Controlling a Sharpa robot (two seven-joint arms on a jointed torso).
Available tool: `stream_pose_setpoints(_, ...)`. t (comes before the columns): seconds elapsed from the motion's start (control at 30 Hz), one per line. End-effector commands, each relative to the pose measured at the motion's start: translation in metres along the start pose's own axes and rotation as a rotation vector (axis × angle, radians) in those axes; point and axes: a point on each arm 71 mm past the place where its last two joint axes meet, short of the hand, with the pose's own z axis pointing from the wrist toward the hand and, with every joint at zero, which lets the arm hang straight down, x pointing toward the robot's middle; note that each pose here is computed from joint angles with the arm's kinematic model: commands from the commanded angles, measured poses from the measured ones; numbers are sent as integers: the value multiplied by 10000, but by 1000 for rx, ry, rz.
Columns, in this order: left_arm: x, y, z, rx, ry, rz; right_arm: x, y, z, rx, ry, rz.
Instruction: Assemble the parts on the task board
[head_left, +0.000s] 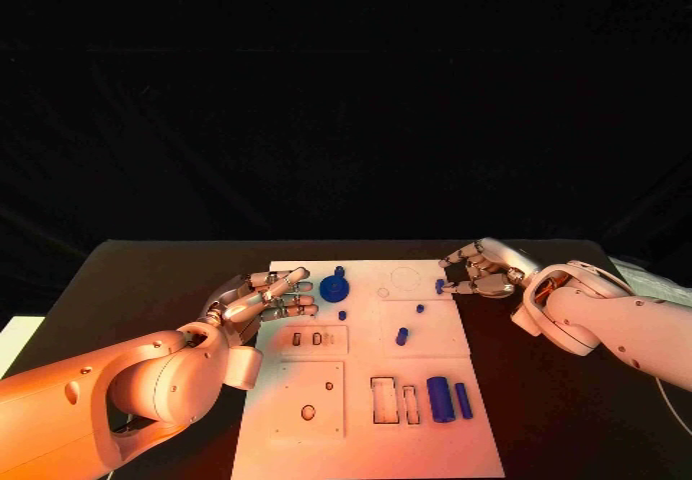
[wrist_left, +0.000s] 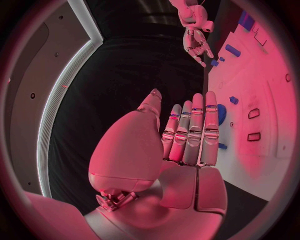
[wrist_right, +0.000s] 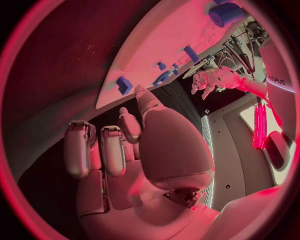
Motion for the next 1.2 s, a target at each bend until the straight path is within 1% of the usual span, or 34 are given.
stream_pose_setpoints(0.03,33,-12,3,11,26,-5,52,-6,20,-4,38,-12)
stream_pose_setpoints(0.2,31,-12,2,11,25,-4,107,-15,45,2,56,-22)
stream_pose_setpoints(0.53,27,-13,1,11,23,-4,178,-18,76,8,75,-29)
stream_pose_setpoints(0.9,25,-12,0,9,22,-3,198,-37,87,15,85,-35)
stream_pose_setpoints(1.2,21,-12,-1,9,20,-2,199,-55,93,20,76,-42)
